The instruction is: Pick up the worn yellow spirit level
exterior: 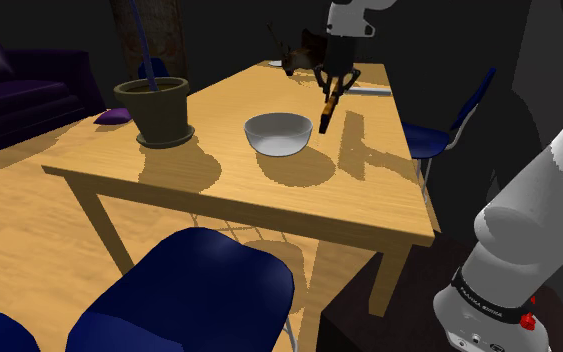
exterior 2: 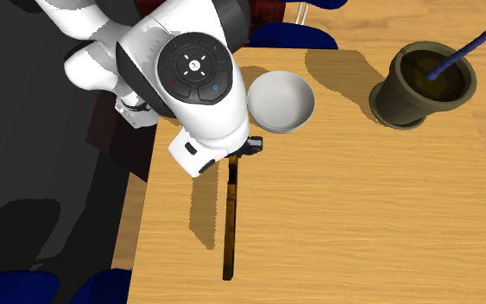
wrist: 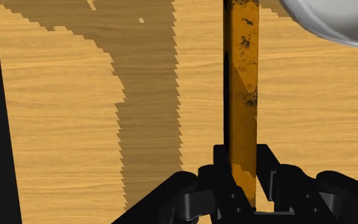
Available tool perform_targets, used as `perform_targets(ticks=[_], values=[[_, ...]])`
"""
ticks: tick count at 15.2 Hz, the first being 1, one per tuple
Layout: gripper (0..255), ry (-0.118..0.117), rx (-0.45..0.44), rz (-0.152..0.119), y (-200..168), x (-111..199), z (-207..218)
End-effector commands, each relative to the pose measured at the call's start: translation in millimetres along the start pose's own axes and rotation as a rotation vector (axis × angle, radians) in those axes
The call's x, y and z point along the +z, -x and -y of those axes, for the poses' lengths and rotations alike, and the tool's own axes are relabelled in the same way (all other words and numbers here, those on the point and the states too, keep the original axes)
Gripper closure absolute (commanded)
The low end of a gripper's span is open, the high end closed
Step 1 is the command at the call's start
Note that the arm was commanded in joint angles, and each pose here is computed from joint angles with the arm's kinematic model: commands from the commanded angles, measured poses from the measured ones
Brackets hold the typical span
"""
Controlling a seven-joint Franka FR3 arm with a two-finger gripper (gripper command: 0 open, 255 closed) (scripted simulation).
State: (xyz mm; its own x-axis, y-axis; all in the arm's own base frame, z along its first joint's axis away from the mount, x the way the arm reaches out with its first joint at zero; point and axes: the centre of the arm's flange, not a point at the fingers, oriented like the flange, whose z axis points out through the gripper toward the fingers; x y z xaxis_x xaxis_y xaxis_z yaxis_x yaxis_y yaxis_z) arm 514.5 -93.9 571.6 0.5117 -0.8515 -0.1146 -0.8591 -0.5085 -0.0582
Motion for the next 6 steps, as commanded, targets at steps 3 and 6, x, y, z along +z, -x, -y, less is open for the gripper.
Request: perform_targets(ticks=[3, 6], values=[[255, 0.000, 0.000, 0.000, 1.5, -20.2, 1.1], [255, 0.000, 0.000, 0.000, 2.2, -26.3, 1.4]])
